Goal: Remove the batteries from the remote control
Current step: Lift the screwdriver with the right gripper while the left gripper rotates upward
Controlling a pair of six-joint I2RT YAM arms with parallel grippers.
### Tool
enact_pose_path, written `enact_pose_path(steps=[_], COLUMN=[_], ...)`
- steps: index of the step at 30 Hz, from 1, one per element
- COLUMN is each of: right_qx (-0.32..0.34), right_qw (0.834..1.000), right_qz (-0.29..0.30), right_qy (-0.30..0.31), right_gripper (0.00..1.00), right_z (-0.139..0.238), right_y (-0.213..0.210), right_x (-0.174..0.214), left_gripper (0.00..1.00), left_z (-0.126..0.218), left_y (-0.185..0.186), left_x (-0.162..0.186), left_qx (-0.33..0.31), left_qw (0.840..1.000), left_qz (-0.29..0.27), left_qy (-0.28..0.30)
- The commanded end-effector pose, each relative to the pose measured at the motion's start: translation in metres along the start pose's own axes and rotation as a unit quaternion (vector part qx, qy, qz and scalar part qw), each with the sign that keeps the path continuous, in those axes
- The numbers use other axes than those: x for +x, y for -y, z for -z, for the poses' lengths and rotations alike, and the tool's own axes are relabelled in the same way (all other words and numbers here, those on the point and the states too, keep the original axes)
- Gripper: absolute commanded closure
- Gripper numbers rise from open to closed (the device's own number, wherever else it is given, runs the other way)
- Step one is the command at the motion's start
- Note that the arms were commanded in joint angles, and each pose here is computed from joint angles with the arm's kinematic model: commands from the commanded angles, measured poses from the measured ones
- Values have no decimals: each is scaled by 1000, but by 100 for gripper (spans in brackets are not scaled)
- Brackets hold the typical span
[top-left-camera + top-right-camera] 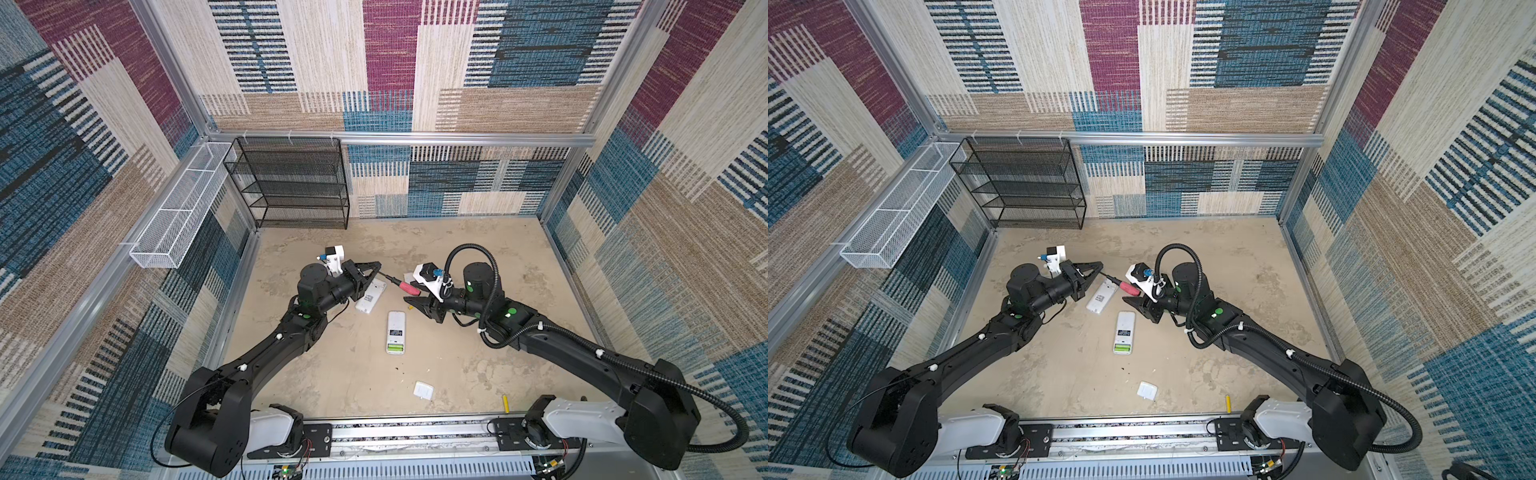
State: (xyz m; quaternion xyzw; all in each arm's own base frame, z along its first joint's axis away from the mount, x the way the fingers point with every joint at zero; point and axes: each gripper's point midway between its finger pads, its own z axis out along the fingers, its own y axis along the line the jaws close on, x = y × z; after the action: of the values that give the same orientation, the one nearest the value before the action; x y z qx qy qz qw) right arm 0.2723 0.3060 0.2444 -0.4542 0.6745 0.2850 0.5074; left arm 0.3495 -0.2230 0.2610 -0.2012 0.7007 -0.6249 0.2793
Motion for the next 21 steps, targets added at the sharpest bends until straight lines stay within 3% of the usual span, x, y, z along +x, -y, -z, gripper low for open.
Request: enact_pose_path(steps=[1,13,21], right_qx=[-5,-9,-12], right_qw=[1000,1000,1000], right_qz=[-4,-3,-2], right_qy=[-4,6,3], right_gripper=[56,65,77], right_z=[-3,-6,-10], right_y=[-1,1,2], right_x=[1,-9,-11], left_gripper=[100,100,100], left_z=[0,-2,-3], left_y=[14,10,8], left_x=[-1,1,1], left_qx=[28,30,27], left_qw=[1000,1000,1000], left_qz=[-3,0,1], left_qy=[0,-6,-8])
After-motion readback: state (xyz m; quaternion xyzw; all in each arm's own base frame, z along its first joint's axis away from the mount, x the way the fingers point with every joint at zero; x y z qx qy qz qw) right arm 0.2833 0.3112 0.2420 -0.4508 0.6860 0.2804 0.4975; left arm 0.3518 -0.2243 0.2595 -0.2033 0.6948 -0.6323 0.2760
